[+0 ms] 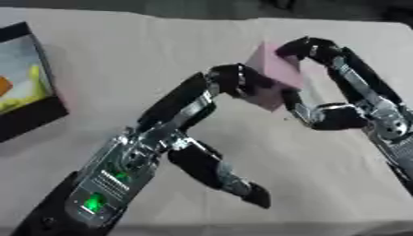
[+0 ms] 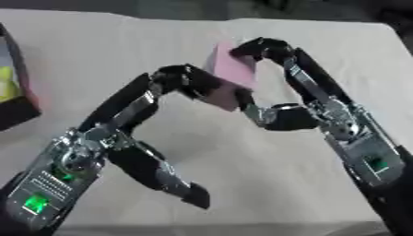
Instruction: Pick up the objects with one hand, pass them to the other hand, and then place them into the box on the other side of the table.
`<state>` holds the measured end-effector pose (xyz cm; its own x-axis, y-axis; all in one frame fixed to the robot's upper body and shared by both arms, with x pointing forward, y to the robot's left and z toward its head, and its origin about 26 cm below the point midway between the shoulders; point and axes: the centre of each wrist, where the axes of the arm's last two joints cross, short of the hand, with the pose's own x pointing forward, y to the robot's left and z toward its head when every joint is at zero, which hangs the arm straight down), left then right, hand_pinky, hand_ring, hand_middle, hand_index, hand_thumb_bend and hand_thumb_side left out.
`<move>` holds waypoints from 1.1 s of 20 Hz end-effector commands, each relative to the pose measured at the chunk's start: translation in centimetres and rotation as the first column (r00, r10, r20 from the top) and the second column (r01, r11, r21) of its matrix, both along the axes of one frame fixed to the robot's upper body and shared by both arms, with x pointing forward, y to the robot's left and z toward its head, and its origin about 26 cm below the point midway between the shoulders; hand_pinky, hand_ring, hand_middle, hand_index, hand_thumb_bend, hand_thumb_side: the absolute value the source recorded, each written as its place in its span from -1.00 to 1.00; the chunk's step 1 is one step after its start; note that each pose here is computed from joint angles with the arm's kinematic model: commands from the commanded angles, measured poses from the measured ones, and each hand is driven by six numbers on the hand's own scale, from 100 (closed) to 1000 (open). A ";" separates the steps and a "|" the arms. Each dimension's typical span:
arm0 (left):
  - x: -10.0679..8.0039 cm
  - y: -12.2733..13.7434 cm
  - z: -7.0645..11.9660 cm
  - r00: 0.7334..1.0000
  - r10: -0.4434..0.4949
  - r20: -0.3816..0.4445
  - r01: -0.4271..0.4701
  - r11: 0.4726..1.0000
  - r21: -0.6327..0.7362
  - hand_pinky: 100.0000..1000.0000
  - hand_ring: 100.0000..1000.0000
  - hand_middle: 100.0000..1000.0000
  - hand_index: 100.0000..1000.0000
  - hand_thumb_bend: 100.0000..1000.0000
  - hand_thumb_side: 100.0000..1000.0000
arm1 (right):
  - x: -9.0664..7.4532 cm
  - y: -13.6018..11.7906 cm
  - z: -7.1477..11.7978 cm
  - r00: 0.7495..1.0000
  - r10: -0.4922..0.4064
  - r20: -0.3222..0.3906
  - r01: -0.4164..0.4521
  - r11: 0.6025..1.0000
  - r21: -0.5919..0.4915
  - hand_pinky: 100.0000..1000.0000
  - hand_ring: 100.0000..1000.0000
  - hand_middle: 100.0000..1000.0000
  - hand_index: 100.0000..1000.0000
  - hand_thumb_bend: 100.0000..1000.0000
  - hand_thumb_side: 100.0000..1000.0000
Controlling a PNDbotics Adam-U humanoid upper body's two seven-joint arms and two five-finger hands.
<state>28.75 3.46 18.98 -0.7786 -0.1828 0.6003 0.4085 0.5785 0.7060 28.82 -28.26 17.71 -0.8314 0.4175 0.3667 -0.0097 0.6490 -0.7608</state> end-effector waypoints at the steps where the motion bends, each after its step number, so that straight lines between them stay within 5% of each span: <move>1: -0.2 0.6 0.4 0.999 0.036 -0.006 -0.037 0.998 -0.053 0.72 0.64 0.44 0.56 1.00 -0.43 | -0.2 -0.1 1.0 1.000 -0.003 0.031 0.004 1.000 -0.007 0.55 0.21 -0.48 0.39 -1.00 -0.37; 6: -1.6 1.9 1.1 0.999 -0.037 -0.001 0.036 0.992 -0.118 0.63 0.48 0.24 0.48 1.00 -0.40 | -0.3 -0.2 0.9 1.000 -0.018 0.025 0.019 1.000 -0.006 0.55 0.21 -0.48 0.39 -1.00 -0.37; 11: -1.9 3.3 1.7 0.999 -0.004 -0.045 -0.003 0.984 -0.176 0.48 0.23 0.08 0.42 1.00 -0.42 | -0.3 -0.3 0.7 0.999 -0.029 0.020 0.029 1.000 -0.006 0.54 0.21 -0.48 0.39 -1.00 -0.37; 16: -1.2 3.6 2.4 0.994 0.099 -0.042 -0.106 0.975 -0.194 0.62 0.58 0.45 0.56 1.00 -0.48 | -0.4 -0.2 0.4 1.000 -0.022 0.014 0.022 1.000 -0.013 0.55 0.21 -0.49 0.39 -1.00 -0.37; 22: -0.3 2.0 2.6 0.991 0.133 0.018 -0.129 0.981 -0.144 0.68 0.75 0.63 0.66 1.00 -0.53 | -0.4 0.3 0.2 1.000 0.024 0.016 -0.023 1.000 -0.017 0.55 0.21 -0.49 0.39 -1.00 -0.39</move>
